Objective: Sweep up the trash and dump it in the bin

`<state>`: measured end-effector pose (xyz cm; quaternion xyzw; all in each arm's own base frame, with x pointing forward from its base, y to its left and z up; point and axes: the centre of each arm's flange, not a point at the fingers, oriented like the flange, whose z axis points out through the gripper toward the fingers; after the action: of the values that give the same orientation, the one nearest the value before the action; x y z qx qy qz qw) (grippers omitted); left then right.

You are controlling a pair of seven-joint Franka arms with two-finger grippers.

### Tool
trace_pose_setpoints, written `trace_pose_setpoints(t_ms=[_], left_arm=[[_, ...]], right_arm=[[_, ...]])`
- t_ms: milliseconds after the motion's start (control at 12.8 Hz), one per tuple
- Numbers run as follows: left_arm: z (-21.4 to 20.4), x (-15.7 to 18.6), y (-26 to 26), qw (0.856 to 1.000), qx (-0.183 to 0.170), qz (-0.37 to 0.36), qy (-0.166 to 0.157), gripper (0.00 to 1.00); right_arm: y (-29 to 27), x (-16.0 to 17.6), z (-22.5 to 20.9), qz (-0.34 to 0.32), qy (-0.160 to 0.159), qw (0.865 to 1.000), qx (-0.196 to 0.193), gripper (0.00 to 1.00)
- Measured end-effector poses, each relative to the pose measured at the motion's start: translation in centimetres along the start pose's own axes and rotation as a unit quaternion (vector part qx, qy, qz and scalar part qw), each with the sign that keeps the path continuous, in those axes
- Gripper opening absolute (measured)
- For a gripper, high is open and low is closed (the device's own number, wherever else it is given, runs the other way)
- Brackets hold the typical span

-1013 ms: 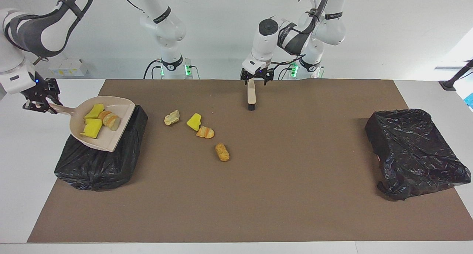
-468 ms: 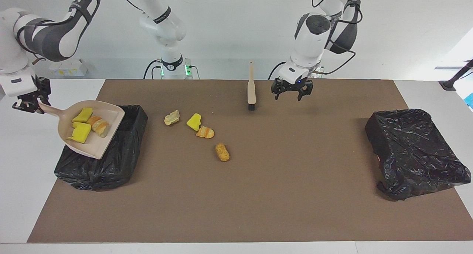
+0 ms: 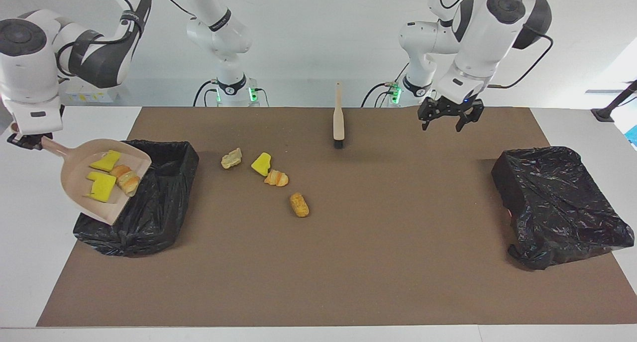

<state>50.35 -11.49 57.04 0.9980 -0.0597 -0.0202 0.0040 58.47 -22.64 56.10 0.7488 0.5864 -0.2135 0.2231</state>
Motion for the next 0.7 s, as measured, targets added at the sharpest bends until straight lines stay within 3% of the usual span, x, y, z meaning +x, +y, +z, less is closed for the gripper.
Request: trace_pose_setpoints(t_ms=[390, 702], left_arm=[[-6.2, -0.7, -5.1, 1.000, -0.002, -0.010, 0.013, 1.00], [-6.8, -0.5, -5.5, 1.000, -0.002, -0.013, 0.016, 1.00]], right_arm=[[-0.6, 1.4, -1.6, 0.021, -0.068, 0.997, -0.012, 0.32], [-1.2, 3.4, -3.8, 0.007, -0.129, 0.991, -0.019, 0.32]])
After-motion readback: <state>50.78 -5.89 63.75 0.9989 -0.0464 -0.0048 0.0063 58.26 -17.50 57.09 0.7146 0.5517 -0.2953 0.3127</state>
